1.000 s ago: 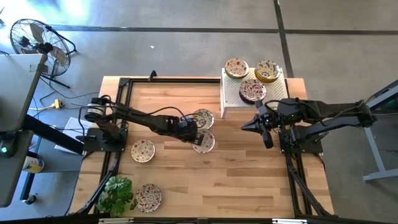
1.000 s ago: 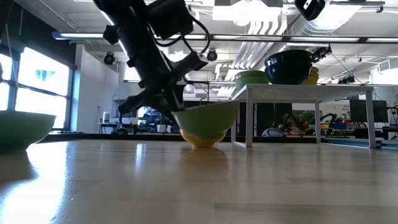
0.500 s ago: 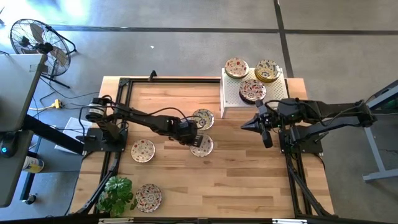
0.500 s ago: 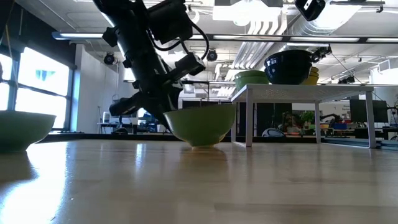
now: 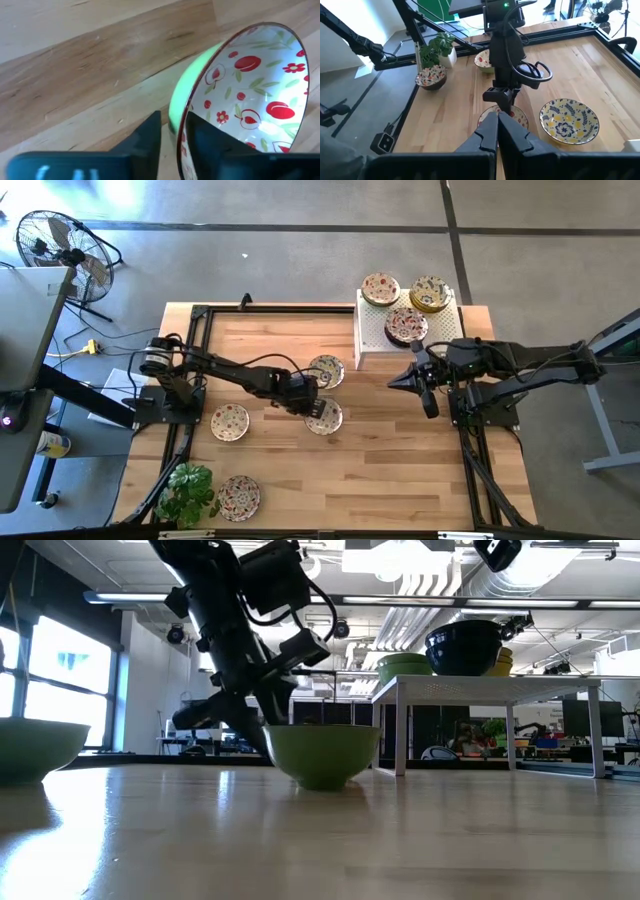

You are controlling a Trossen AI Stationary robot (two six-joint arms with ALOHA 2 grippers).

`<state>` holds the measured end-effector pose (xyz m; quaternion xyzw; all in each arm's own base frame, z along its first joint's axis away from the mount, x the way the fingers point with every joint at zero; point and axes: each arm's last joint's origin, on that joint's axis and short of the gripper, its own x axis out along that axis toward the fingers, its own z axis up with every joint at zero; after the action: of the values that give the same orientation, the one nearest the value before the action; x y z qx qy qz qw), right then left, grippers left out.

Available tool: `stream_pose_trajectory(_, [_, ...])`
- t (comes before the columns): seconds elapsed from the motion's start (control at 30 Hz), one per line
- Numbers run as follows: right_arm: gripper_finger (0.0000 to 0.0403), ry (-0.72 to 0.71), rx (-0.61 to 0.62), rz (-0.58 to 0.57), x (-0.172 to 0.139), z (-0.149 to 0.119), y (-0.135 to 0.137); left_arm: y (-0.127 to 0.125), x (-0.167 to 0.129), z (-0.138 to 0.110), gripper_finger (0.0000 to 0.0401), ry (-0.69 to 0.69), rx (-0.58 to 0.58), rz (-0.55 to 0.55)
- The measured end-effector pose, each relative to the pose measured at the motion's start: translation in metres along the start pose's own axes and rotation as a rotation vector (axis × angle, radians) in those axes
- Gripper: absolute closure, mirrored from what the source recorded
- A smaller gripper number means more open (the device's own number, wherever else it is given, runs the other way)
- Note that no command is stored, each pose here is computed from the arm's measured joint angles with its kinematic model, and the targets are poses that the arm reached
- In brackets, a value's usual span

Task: Pick & Place Mini bowls
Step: Stack the green patterned bowl on top of the green bowl on the shelf

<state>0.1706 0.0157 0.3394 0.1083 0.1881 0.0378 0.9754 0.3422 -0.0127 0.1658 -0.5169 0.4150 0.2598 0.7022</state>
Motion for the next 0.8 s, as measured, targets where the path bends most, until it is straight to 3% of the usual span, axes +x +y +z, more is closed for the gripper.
stream_pose_trajectory(0.2, [0.0403,0.000,-0.015,0.001,0.000,0.000,0.000,-0.009,-0.010,0.003,0.0252,-0.007,0.060,0.042])
stream_pose_trajectory(0.43, [0.0403,0.003,-0.021,0.017,0.000,0.000,0.001,-0.034,-0.062,0.012,0.0215,-0.140,0.215,0.035])
stream_pose_trajectory(0.6, [0.0403,0.007,-0.023,0.027,0.000,0.000,0.001,-0.041,-0.102,0.015,0.0241,-0.289,0.327,-0.044])
stream_pose_trajectory(0.8, [0.0403,0.010,-0.026,0.025,0.004,0.000,0.001,-0.033,-0.130,-0.001,0.0332,-0.398,0.494,-0.031])
